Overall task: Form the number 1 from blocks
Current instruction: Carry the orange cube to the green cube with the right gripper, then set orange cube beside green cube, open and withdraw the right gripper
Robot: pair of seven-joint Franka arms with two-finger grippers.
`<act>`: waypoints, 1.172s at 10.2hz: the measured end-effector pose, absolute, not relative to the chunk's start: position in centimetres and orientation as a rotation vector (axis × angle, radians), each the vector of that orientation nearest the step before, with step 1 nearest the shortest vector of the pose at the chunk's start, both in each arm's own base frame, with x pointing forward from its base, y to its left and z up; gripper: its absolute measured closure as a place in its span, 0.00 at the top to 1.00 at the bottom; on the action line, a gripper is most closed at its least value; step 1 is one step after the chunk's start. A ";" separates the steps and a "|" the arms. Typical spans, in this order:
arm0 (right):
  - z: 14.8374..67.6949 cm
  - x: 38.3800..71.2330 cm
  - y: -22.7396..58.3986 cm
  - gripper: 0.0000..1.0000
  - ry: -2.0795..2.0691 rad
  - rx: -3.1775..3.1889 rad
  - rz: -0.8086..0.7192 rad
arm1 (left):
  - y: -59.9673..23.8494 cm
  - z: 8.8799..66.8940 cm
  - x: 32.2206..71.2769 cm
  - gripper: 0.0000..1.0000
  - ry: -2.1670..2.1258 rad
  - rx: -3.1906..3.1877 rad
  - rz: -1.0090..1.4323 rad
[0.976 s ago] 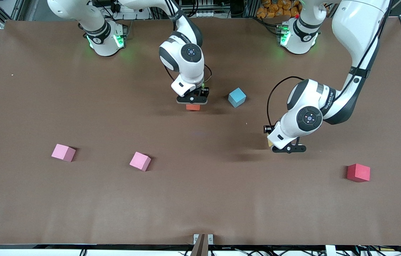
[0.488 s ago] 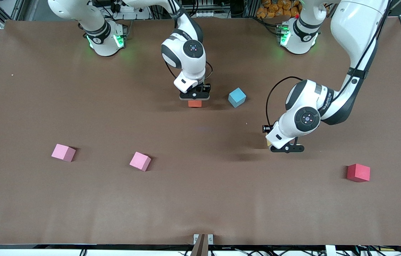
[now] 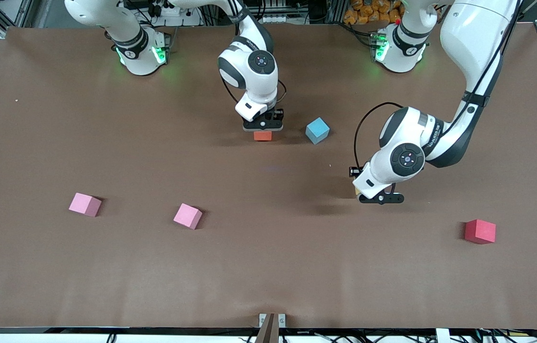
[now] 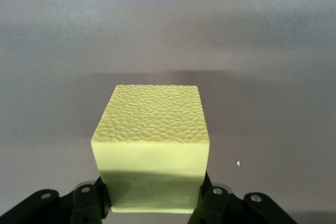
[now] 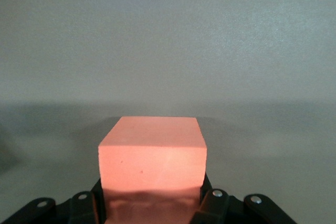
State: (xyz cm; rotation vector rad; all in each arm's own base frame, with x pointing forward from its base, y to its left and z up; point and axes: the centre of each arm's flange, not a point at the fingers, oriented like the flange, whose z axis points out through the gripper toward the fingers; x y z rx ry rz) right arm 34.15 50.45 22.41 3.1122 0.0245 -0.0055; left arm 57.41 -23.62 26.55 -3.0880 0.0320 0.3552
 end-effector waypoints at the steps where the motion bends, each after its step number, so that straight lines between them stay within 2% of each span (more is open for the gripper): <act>1: 22.4 33.9 50.6 0.63 0.019 3.111 -0.007 | -23.6 26.6 57.4 0.61 0.032 -3.088 0.355; 9: 22.2 32.5 51.4 0.64 -0.106 3.107 -0.006 | -26.3 26.9 56.5 0.61 0.101 -3.087 0.343; 10: 22.2 32.4 51.4 0.73 -0.113 3.106 -0.006 | -26.3 26.9 56.5 0.61 0.102 -3.086 0.343; 12: 22.2 32.4 51.4 0.99 -0.116 3.106 -0.006 | -26.6 26.9 56.4 0.61 0.109 -3.086 0.343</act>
